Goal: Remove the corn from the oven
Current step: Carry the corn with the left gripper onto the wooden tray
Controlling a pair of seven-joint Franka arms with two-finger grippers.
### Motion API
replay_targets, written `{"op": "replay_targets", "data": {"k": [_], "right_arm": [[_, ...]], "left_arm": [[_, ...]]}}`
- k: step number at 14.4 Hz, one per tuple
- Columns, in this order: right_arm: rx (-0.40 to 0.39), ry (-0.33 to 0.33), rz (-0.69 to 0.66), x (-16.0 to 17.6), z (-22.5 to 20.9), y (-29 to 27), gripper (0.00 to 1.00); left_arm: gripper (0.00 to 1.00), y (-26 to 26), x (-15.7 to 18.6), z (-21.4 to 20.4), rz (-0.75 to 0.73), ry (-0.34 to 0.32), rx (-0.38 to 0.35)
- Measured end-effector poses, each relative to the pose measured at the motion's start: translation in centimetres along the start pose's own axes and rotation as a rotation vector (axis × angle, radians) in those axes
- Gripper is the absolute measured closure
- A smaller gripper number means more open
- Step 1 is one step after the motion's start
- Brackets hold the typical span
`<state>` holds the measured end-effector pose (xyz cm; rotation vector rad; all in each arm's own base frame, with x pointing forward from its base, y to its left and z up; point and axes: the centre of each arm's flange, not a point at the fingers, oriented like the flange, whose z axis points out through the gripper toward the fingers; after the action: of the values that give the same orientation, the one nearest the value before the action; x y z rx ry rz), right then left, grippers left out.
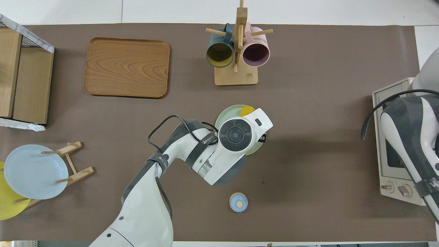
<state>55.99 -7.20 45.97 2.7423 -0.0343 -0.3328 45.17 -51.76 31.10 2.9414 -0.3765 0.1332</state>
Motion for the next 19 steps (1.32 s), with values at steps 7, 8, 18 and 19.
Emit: {"op": "replay_targets", "data": {"k": [7, 8, 18, 19], "right_arm": [[0.091, 0.016, 0.028, -1.3, -5.7, 1.0, 0.99], [0.13, 0.035, 0.03, -1.9, -7.5, 1.3, 0.99], [0.341, 0.049, 0.022, -5.0, -11.6, 0.4, 0.76], [0.341, 0.048, 0.022, -5.0, -11.6, 0.3, 0.76]], "left_arm": [[0.46, -10.2, 4.9, -11.1, -0.115, -0.044, 0.06], [0.46, -13.1, 5.9, -12.5, -0.126, -0.049, 0.068], [0.46, -39.0, 13.4, -13.5, -0.27, -0.001, 0.082], [0.46, -39.9, 14.5, -12.8, -0.278, 0.011, 0.08]]}}
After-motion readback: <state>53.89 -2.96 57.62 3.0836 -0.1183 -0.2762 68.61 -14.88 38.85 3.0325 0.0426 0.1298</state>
